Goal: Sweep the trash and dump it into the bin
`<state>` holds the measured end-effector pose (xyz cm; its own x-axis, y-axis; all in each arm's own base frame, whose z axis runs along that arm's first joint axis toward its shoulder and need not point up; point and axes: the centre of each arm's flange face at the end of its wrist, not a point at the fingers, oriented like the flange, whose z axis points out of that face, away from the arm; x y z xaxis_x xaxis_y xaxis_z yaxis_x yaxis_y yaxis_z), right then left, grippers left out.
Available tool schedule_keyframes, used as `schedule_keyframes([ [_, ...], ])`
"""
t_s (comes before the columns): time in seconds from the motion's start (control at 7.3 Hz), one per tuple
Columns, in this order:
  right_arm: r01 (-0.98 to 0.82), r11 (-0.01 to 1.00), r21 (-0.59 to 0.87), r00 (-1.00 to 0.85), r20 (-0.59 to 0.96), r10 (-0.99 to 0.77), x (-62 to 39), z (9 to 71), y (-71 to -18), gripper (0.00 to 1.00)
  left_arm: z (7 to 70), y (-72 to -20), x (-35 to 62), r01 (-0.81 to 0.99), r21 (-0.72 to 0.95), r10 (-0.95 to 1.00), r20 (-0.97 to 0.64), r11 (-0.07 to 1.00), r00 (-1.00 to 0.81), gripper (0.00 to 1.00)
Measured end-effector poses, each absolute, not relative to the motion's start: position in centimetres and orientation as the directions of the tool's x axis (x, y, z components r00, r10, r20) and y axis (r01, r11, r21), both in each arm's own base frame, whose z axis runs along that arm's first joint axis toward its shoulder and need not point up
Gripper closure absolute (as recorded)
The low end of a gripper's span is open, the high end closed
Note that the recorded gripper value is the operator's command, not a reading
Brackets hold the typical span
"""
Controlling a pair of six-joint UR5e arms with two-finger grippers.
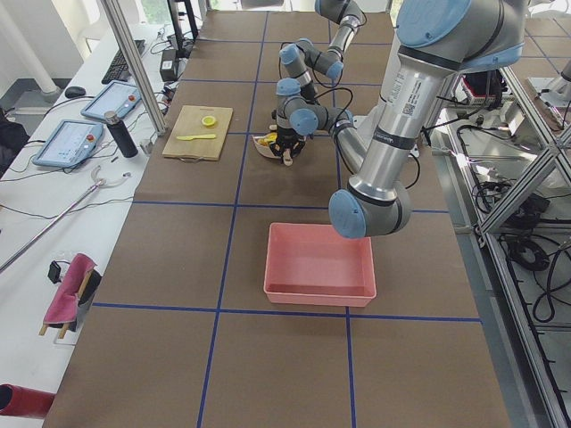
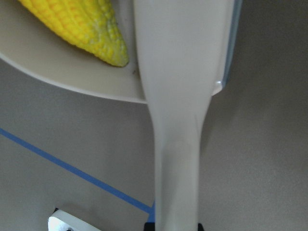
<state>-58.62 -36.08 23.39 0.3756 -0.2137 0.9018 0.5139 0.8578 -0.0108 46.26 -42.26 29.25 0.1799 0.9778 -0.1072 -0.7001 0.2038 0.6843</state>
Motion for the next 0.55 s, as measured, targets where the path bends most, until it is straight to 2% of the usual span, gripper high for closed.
schedule_keyframes([
  [0.55,0.482,0.876,-0.025,0.393,0.899,-0.19,-56.6,24.6,-38.1,1.0,28.7,-42.2,46.1,-0.628,0.748,0.973,-0.105,0.213,0.204,1.0],
])
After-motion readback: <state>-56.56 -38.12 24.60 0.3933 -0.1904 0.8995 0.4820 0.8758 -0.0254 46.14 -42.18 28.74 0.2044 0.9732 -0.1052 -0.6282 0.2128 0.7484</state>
